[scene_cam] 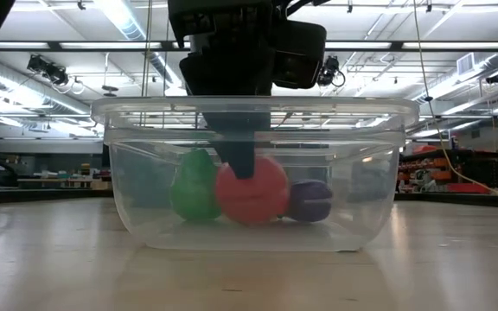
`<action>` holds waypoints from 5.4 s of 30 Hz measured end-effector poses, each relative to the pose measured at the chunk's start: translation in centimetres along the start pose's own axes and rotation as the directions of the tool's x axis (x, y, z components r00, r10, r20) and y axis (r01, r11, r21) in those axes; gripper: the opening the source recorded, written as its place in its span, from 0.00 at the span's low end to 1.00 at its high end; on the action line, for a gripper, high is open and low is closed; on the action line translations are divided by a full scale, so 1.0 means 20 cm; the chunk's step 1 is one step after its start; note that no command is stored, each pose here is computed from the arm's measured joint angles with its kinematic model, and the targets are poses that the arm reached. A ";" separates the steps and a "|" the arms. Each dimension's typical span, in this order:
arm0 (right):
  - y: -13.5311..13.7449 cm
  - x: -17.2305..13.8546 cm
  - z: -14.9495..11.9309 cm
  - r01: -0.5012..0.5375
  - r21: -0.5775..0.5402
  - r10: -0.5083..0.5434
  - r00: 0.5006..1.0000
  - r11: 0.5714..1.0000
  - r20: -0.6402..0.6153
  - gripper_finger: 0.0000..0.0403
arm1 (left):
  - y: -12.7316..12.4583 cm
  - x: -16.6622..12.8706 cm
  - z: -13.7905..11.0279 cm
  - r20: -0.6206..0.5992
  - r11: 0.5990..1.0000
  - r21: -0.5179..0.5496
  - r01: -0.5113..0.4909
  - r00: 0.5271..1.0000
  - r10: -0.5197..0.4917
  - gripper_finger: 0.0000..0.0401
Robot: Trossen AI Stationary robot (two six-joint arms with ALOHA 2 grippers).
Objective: Pick and placing Produce into tupperware
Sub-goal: Put the red tomato into the transparent bin, then put the green melon into the transparent bin
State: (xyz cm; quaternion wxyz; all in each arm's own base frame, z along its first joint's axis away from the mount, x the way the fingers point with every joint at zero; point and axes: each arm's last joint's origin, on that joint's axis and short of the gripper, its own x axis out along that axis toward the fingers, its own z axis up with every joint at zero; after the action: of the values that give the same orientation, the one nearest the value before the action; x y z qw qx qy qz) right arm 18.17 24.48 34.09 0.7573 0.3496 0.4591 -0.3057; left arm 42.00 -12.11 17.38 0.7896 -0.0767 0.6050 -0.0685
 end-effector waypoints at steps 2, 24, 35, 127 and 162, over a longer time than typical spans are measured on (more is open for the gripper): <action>0.00 0.00 0.00 0.000 0.000 0.000 1.000 1.000 0.000 0.77 | 0.00 0.00 0.00 -0.001 1.000 -0.003 0.000 1.000 0.000 0.77; 0.01 0.00 0.00 -0.015 0.007 0.015 1.000 1.000 -0.006 0.77 | -0.06 -0.26 0.11 0.010 1.000 0.002 -0.018 1.000 0.018 0.91; 0.01 0.00 0.00 -0.015 0.007 0.015 1.000 1.000 -0.006 0.77 | -0.02 -0.49 0.14 0.015 0.968 -0.091 -0.234 0.972 0.236 0.89; 0.01 0.00 0.00 -0.035 -0.034 0.036 0.999 0.999 0.029 0.77 | 0.22 -0.65 -0.23 -0.197 0.829 -0.460 -0.318 0.947 0.254 0.88; 0.04 0.02 0.06 -0.045 -0.022 0.047 0.997 0.999 0.058 0.77 | 0.39 -0.58 -0.74 0.089 0.606 -0.793 -0.060 0.973 0.213 0.74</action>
State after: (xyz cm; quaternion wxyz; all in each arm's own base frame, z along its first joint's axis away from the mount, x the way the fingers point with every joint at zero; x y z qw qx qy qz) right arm 19.54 23.98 34.23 0.7807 0.3433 0.4317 -0.2936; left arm 24.81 -2.80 23.02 0.7287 -0.3733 0.5063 0.2706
